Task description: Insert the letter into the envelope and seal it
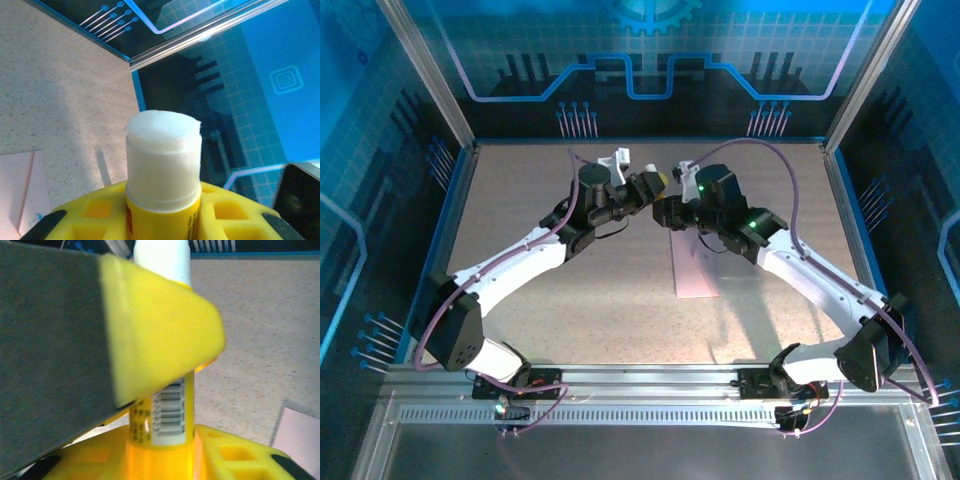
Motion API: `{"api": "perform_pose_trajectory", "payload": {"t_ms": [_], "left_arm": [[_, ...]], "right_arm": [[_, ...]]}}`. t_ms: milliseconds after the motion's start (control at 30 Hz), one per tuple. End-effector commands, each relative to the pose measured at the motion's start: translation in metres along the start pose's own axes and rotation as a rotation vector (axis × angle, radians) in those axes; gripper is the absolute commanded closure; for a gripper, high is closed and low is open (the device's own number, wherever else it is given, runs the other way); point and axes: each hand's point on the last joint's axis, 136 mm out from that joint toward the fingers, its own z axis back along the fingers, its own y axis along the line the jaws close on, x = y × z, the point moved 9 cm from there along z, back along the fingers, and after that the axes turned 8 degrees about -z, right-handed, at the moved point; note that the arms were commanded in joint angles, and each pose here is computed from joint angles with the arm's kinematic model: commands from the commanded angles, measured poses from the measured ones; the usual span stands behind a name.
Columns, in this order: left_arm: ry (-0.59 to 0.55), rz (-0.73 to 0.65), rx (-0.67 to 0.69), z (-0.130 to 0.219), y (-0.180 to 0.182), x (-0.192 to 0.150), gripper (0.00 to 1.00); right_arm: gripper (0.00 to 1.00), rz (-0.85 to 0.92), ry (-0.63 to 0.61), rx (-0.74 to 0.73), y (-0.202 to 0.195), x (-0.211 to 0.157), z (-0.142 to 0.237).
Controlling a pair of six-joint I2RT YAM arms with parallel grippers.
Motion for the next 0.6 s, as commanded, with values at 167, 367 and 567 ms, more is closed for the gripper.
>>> {"api": "perform_pose_trajectory", "payload": {"t_ms": [167,367,567], "left_arm": [[0.052,-0.084,-0.238,0.027,-0.017,0.015,1.0],[0.127,-0.156,-0.396,0.035,-0.019,0.026,1.0],[0.193,-0.196,-0.455,0.036,-0.024,0.027,1.0]], "right_arm": [[0.35,-0.155,0.105,0.434,-0.003,0.029,0.059],[0.2,-0.195,0.128,0.529,-0.013,0.029,0.071],[0.3,-0.236,0.13,0.607,-0.017,0.027,0.056]]}}
